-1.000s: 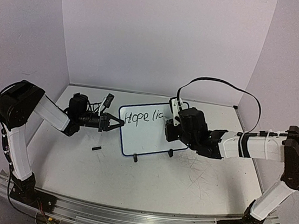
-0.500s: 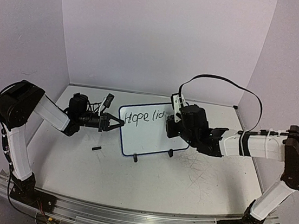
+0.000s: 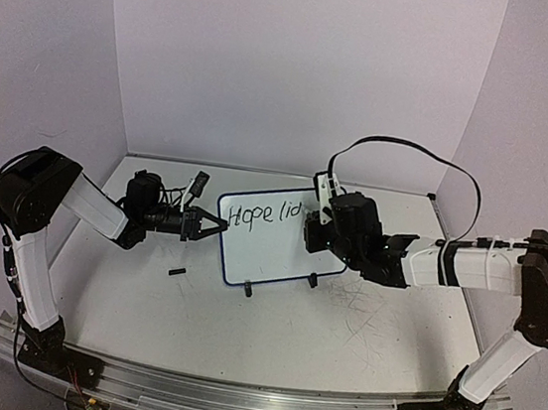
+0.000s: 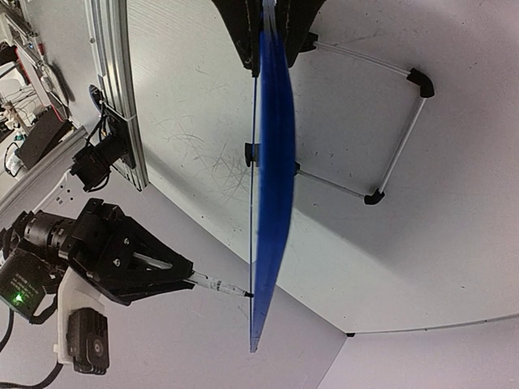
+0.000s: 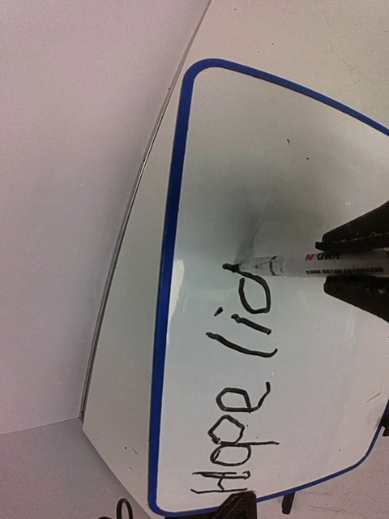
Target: Write a sentence on the whiteboard
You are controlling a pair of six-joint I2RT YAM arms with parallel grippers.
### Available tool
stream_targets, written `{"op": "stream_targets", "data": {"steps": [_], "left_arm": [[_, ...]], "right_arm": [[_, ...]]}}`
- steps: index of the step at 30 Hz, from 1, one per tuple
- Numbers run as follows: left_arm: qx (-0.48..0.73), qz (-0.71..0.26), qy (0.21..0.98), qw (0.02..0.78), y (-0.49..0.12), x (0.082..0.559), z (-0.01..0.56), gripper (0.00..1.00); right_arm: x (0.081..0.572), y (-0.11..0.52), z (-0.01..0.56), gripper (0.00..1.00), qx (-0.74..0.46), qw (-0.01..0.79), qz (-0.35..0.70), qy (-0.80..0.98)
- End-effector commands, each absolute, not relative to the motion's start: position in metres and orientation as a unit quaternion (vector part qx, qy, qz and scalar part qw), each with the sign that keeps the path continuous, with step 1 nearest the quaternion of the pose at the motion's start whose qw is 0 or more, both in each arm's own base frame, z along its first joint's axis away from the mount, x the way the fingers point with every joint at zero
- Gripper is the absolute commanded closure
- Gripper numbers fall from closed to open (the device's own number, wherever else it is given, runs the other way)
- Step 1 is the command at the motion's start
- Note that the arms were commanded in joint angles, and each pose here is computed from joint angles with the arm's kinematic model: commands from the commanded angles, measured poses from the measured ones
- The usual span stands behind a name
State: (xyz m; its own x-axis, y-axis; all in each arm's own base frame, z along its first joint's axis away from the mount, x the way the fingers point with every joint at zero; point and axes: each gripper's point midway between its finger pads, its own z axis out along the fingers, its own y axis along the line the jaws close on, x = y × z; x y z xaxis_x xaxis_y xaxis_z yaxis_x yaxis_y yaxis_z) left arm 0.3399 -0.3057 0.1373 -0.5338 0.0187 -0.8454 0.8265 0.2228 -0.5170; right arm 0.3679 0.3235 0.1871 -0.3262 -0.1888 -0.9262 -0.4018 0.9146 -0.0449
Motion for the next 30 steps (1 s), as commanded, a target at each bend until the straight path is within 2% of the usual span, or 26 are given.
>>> {"op": "stream_targets", "data": {"steps": [1, 13, 20, 26, 30], "left_arm": [[0.320, -0.520, 0.702, 0.367, -0.309, 0.338, 0.122, 1.00], [0.321, -0.520, 0.702, 0.366, -0.310, 0.337, 0.122, 1.00], [0.321, -0.519, 0.702, 0.367, -0.310, 0.337, 0.122, 1.00], [0.320, -0.518, 0.703, 0.367, -0.310, 0.337, 0.121, 1.00], [0.321, -0.518, 0.702, 0.368, -0.310, 0.337, 0.122, 1.00]], "right_arm": [[0.355, 0.320, 0.179, 1.00, -0.182, 0.537, 0.101, 0.818], [0.334, 0.319, 0.158, 1.00, -0.187, 0.507, 0.106, 0.835], [0.342, 0.340, 0.159, 1.00, -0.200, 0.511, 0.121, 0.827], [0.350, 0.356, 0.199, 1.00, -0.198, 0.544, 0.153, 0.801], [0.342, 0.339, 0.225, 1.00, -0.187, 0.566, 0.153, 0.788]]}}
